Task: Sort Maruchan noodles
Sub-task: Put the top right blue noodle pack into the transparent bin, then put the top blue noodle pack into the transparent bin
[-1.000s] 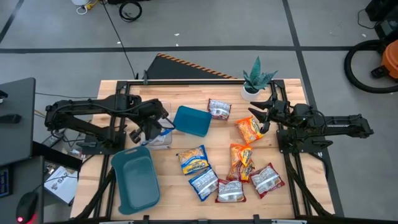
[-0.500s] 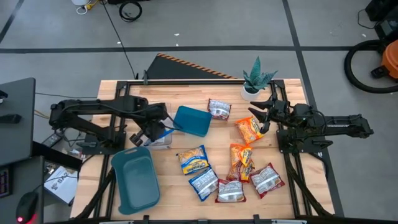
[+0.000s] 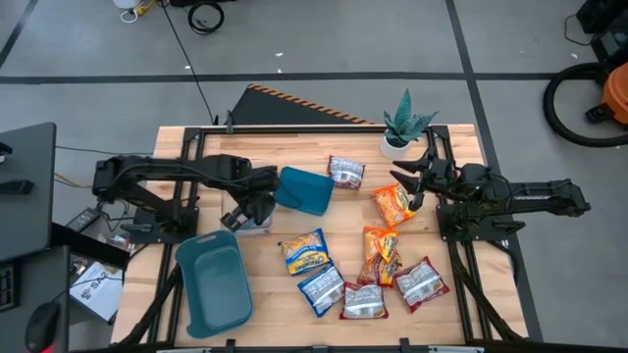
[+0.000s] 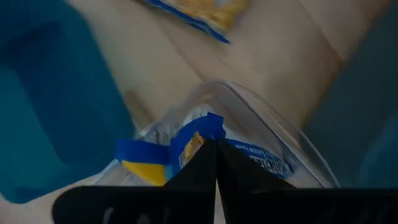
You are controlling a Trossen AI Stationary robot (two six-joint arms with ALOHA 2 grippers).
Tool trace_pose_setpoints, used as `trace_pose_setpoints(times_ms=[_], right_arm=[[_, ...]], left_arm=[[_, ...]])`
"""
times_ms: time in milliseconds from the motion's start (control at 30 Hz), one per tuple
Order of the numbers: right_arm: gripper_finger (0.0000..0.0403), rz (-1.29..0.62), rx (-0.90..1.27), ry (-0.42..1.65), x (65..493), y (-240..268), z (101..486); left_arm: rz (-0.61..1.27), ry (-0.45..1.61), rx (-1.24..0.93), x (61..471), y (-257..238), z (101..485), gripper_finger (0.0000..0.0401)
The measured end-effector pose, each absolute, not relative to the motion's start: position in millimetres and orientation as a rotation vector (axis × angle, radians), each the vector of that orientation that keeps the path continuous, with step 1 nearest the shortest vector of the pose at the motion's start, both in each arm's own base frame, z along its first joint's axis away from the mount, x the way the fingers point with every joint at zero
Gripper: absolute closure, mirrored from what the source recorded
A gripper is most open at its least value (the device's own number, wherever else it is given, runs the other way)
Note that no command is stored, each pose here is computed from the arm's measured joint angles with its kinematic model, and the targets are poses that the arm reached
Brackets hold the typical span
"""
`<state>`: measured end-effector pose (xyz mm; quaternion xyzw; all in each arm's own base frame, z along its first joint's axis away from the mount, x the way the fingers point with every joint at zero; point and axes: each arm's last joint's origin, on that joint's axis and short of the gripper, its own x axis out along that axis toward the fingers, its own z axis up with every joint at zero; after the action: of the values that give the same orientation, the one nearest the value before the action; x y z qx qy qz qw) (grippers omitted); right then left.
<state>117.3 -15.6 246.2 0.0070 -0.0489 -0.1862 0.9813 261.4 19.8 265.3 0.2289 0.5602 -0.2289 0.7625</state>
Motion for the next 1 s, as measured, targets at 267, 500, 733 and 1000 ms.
trace_pose_setpoints(times_ms=[267,500,733,1000], right_arm=[[0.0259,-0.375,0.014,-0.102,117,-16,247],[0.0259,-0.375,0.014,-0.102,117,-16,247],[0.0259,-0.375,0.014,-0.102,117,-16,247],[0.0259,-0.375,0.017,-0.103,117,-16,247]], left_arm=[[-0.312,1.152,0.347,269,23,271,0.0304],[-0.256,1.231,0.229,263,20,269,0.0267],[-0.114,1.304,0.039,258,20,267,0.0268],[-0.023,1.21,-0.012,268,14,270,0.0268]])
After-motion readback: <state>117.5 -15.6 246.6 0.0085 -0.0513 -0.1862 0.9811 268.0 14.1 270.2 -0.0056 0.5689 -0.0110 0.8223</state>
